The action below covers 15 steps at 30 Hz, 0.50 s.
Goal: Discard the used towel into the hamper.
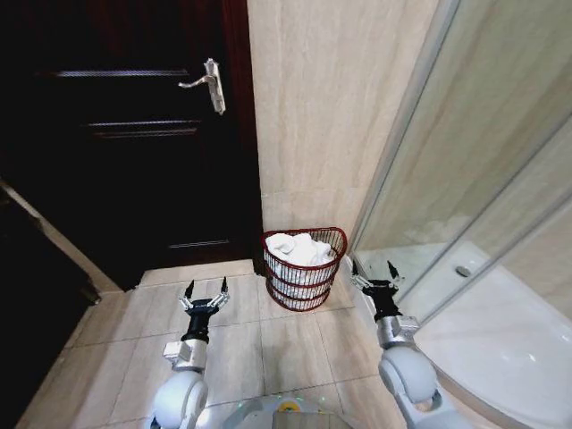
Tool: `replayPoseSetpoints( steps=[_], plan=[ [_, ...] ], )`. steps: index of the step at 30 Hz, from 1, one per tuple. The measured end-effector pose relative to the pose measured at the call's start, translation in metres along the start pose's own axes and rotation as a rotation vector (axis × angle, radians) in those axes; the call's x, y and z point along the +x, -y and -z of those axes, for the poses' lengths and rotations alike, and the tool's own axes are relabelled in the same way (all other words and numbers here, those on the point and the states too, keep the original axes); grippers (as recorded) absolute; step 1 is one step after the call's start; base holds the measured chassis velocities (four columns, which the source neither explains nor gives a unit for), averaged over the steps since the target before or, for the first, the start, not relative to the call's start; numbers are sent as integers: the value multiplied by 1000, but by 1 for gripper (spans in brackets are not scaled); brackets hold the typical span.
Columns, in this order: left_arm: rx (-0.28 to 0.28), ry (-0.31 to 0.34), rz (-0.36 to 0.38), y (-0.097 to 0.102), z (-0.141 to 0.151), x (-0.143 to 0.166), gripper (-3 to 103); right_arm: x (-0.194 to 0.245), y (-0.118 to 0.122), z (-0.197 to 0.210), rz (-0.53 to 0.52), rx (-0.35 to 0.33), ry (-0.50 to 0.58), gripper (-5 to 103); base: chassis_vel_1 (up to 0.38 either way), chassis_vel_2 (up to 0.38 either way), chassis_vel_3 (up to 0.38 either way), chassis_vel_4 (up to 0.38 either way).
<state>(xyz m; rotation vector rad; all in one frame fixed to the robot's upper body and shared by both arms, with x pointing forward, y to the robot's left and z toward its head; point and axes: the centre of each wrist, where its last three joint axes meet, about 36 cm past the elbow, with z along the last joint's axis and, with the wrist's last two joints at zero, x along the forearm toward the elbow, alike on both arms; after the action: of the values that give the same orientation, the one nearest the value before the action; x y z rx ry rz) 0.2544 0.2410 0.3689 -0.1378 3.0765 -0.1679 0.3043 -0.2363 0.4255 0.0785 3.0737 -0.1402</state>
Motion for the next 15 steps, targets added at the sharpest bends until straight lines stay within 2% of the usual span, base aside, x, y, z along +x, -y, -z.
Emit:
replayPoseSetpoints(
  steps=[10, 15],
  plan=[
    [-15, 11, 5, -5, -2, 3, 100, 1, -1, 4, -24, 2, -6, 100, 85, 74, 65, 72],
    [-17, 22, 20, -1, -8, 5, 100, 1, -6, 3, -76, 10, -5, 100, 65, 76, 65, 67]
  ],
)
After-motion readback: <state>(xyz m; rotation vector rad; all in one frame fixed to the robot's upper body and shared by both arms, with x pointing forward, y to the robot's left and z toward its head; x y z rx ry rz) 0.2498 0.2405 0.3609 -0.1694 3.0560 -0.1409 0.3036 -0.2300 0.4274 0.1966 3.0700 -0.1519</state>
